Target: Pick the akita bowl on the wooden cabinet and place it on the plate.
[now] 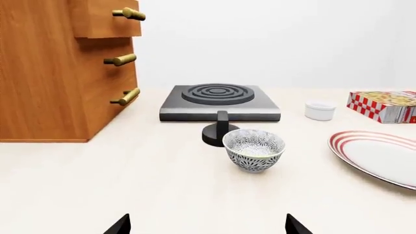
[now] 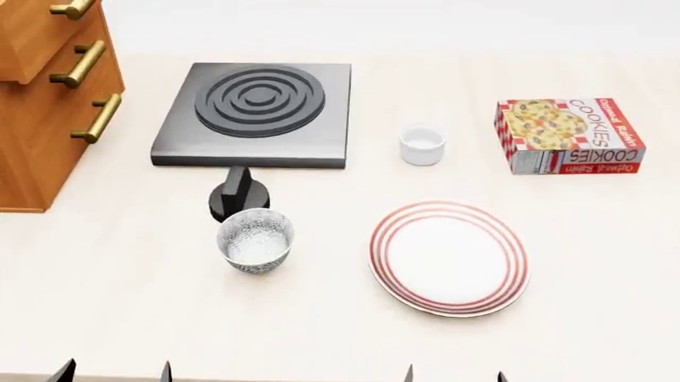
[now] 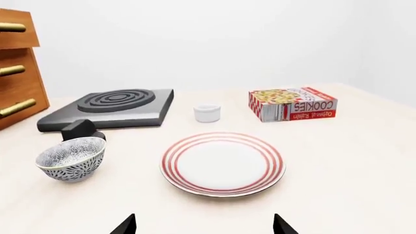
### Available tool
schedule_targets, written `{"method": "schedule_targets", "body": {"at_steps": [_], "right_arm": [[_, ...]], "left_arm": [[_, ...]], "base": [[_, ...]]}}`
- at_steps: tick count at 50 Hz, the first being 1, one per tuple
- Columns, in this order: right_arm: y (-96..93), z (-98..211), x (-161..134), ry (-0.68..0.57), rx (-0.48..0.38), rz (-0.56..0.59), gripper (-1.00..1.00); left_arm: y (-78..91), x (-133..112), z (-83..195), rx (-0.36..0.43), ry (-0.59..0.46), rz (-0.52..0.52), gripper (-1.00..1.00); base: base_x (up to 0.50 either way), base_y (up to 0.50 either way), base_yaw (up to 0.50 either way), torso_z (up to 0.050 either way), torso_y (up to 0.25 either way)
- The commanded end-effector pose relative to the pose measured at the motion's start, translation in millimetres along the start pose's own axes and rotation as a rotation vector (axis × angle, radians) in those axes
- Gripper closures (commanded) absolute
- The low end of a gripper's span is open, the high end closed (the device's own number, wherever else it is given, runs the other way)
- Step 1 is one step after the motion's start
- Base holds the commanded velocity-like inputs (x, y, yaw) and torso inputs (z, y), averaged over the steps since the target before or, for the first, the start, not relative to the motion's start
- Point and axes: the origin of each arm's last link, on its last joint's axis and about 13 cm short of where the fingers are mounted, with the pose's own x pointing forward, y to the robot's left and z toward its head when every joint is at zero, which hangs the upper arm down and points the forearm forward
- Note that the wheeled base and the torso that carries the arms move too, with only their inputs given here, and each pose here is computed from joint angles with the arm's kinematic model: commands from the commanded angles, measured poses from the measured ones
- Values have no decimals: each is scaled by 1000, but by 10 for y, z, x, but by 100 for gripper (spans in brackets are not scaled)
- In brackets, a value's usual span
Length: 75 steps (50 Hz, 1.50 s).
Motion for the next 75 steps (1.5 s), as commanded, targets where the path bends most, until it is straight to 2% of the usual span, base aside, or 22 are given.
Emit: {"method": "schedule_targets", "body": {"at_steps": [1, 6, 59, 75], "right_arm": [[-7, -14, 1, 19, -31, -14, -100], [-9, -12, 3, 17, -18, -16, -100], [-3, -13, -1, 18, -33, -14, -100], [4, -12, -2, 10, -35, -5, -100]], "left_arm": [[-3, -5, 1, 1, 1, 1, -100], [-2, -4, 2, -5, -3, 0, -100], [-2, -6, 2, -9, -4, -2, -100], [-3, -9, 0, -10, -3, -3, -100]], "base": [[0, 0, 0, 50, 0], [0, 119, 0, 6, 0], [0, 500, 0, 0, 0], [0, 13, 0, 0, 0]]}}
